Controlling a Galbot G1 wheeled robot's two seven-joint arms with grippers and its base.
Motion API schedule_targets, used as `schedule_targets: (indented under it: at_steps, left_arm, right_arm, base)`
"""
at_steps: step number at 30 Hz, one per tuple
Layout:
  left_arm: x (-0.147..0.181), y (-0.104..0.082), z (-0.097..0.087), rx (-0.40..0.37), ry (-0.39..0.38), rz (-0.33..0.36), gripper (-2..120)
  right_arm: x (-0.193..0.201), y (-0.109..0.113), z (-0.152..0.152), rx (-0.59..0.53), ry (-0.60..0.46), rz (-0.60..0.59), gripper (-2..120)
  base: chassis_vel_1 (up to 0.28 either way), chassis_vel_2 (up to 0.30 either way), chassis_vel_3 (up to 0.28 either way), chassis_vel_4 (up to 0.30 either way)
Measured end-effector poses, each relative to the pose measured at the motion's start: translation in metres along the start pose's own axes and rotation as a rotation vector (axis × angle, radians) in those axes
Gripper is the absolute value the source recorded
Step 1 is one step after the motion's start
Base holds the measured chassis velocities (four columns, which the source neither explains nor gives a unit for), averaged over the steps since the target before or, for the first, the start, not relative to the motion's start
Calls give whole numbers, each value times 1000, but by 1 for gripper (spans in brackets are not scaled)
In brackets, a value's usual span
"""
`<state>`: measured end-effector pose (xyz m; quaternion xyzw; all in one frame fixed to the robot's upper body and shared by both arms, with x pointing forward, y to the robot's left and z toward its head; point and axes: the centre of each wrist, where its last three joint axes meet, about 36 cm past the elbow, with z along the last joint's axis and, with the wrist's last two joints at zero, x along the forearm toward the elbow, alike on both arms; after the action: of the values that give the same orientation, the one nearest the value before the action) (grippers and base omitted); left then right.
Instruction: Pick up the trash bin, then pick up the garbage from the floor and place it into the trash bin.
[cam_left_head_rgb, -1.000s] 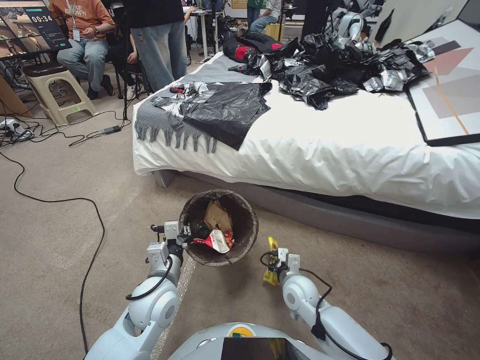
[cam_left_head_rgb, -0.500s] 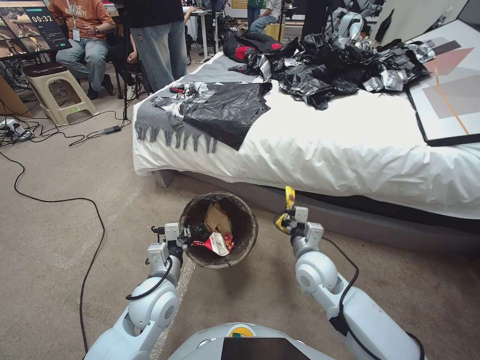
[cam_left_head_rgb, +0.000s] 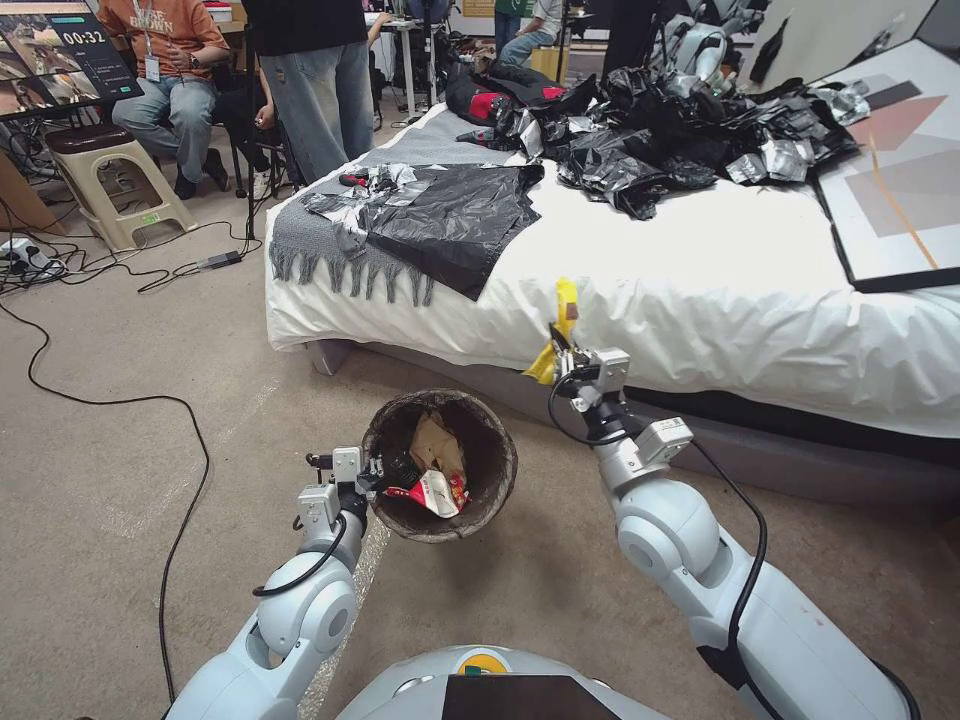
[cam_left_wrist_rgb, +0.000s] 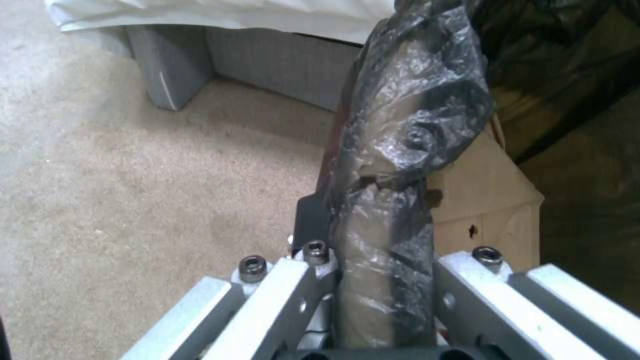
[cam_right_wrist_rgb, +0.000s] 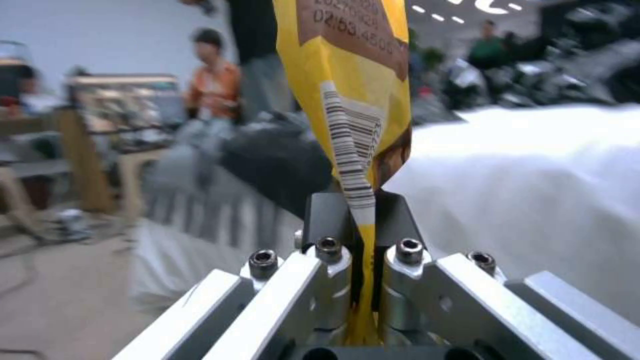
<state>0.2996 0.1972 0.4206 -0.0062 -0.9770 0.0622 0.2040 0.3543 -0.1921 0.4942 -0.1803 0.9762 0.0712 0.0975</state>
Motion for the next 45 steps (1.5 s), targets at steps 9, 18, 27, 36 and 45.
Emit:
schedule_targets:
  at_steps: [9, 18, 27, 36, 45]
  left_arm:
    - [-2, -1, 2, -2, 9, 4, 3]
    - [-5, -5, 3, -1, 15, 12, 3]
    - [-6, -4, 3, -1, 12, 8, 3]
    - [-7, -3, 2, 3, 8, 5, 3]
    - [-8, -3, -1, 7, 2, 7, 3]
  right_arm:
    - [2, 9, -11, -32, -60, -278, 0]
    - [2, 21, 2, -84, -36, -437, 0]
    - [15, 36, 35, -86, 62, -497, 0]
    - [27, 41, 80, -56, 165, -511, 0]
    - [26, 33, 108, -9, 232, -472, 0]
  base:
    - [0, 0, 0, 0]
    - [0, 0, 0, 0]
    - [0, 0, 0, 0]
    - [0, 0, 0, 0]
    - [0, 0, 0, 0]
